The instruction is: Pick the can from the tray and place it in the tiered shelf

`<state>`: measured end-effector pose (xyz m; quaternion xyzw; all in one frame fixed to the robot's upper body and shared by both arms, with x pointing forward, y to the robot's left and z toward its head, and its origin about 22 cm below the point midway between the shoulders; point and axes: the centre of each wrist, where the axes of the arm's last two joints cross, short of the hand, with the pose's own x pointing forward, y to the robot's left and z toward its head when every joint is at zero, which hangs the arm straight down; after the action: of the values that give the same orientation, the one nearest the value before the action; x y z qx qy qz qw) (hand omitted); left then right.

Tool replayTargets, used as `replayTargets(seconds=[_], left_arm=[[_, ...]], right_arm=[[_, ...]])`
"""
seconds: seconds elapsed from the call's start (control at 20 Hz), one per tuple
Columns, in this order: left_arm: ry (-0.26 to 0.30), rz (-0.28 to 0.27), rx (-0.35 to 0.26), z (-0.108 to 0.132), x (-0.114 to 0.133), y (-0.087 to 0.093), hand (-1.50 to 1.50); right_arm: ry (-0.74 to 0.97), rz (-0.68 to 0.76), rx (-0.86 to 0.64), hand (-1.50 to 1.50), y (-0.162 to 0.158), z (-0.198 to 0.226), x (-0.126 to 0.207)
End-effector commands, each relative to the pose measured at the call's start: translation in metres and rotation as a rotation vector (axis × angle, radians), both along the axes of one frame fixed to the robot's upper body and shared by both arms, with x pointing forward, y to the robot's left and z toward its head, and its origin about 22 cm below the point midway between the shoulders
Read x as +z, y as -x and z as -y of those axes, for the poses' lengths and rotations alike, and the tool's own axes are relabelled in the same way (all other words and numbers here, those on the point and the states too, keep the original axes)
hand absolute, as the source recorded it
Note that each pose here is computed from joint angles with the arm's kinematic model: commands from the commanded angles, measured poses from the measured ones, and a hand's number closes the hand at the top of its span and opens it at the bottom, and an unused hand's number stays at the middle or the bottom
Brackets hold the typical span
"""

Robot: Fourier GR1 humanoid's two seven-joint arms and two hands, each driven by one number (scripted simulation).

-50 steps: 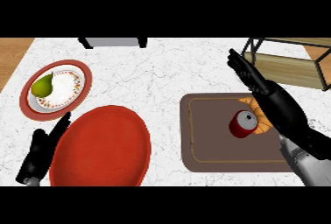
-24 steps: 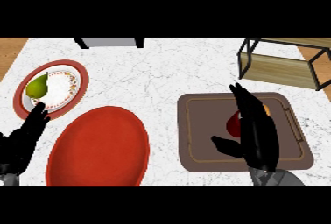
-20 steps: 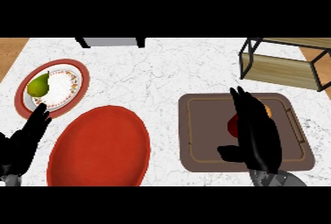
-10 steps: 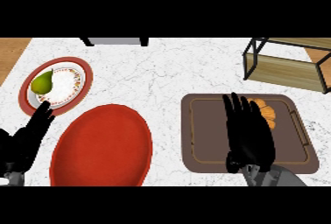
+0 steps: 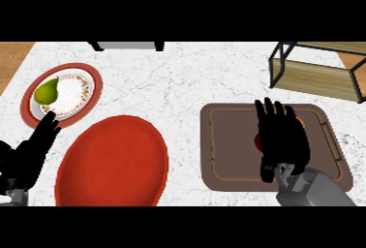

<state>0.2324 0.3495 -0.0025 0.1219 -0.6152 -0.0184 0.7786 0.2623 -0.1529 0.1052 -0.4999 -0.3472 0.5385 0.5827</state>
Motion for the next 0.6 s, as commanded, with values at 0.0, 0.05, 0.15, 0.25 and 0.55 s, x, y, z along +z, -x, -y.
replayTargets(seconds=[0.0,0.05,0.15,0.25,0.55], left_arm=[[-0.005,-0.004,-0.003,-0.011,-0.012,0.005,0.00],[-0.004,-0.009,-0.003,0.002,0.002,-0.009,0.00],[-0.003,0.000,-0.005,-0.002,0.004,0.009,0.00],[-0.009,0.016,-0.012,-0.014,0.010,-0.005,0.00],[0.013,0.002,0.002,0.002,-0.003,-0.003,0.00]], right_arm=[[0.101,-0.046,-0.091,-1.50,-0.001,-0.014,-0.004],[0.092,-0.031,-0.090,-1.50,-0.005,0.009,-0.013],[0.097,-0.039,-0.113,-1.50,-0.015,0.000,-0.009],[0.081,-0.055,-0.094,-1.50,-0.001,0.027,-0.020],[0.075,-0.018,-0.079,-1.50,-0.026,0.033,-0.034]])
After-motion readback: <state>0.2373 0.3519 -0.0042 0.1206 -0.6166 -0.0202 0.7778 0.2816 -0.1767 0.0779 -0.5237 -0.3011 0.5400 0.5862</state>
